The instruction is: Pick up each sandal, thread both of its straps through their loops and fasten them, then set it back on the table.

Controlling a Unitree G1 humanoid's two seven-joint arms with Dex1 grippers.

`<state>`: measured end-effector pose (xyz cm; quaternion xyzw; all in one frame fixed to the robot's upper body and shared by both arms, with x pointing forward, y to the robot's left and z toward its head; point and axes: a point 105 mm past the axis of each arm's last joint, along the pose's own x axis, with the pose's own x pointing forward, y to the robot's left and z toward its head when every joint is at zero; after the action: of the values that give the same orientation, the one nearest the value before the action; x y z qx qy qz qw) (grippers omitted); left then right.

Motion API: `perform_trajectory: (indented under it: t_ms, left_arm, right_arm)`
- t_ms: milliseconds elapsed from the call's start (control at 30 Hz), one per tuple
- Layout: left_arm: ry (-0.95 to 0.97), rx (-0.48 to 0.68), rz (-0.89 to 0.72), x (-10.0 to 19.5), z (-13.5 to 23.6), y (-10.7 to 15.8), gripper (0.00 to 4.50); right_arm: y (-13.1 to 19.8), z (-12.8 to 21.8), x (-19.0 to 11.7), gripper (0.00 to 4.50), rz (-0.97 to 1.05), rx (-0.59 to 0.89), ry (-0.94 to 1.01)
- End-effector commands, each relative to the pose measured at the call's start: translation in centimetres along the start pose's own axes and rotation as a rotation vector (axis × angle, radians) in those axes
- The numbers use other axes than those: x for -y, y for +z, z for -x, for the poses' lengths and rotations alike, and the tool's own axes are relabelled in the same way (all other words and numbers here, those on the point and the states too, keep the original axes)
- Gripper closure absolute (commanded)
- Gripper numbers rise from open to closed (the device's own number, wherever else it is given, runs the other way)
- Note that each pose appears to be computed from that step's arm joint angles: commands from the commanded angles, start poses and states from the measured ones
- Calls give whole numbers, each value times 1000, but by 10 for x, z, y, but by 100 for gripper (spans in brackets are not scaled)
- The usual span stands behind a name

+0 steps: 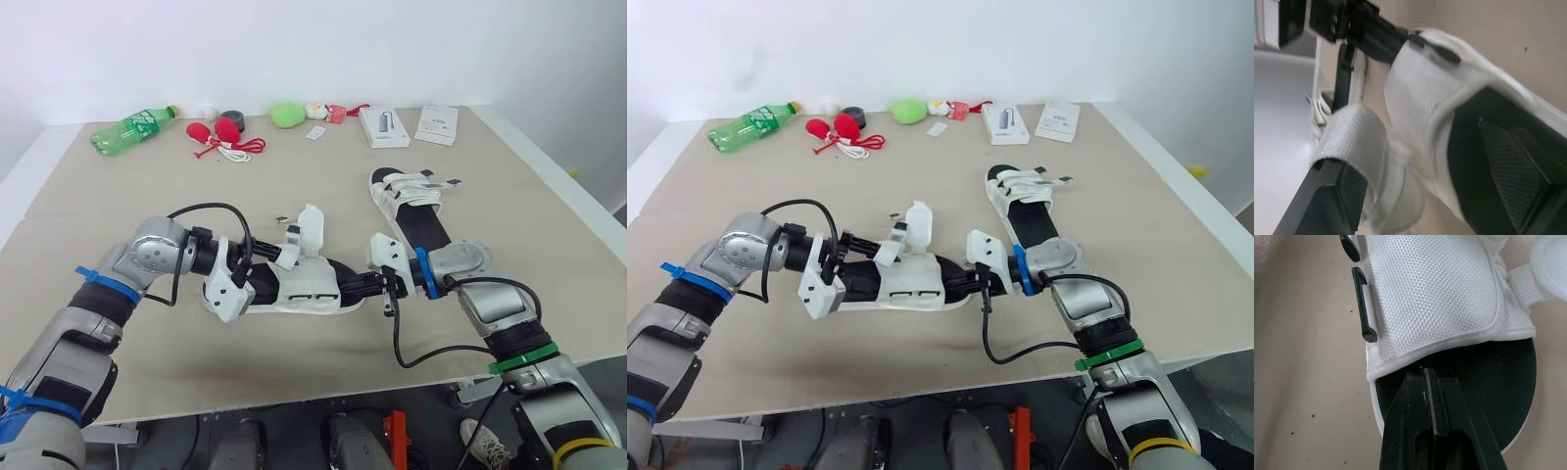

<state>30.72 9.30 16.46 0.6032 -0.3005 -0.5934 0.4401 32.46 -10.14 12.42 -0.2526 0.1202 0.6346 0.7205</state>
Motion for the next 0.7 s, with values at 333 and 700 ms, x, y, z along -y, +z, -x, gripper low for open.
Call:
perform_trajectory:
  t_ms: [333,700]
  left_arm:
    - [11,83,-49,0,-1,28,103]
    - [25,15,83,3,9,15,103]
  right_arm:
    - [1,2,1,450,24,-5,2]
    - [0,3,2,450,21,-12,6]
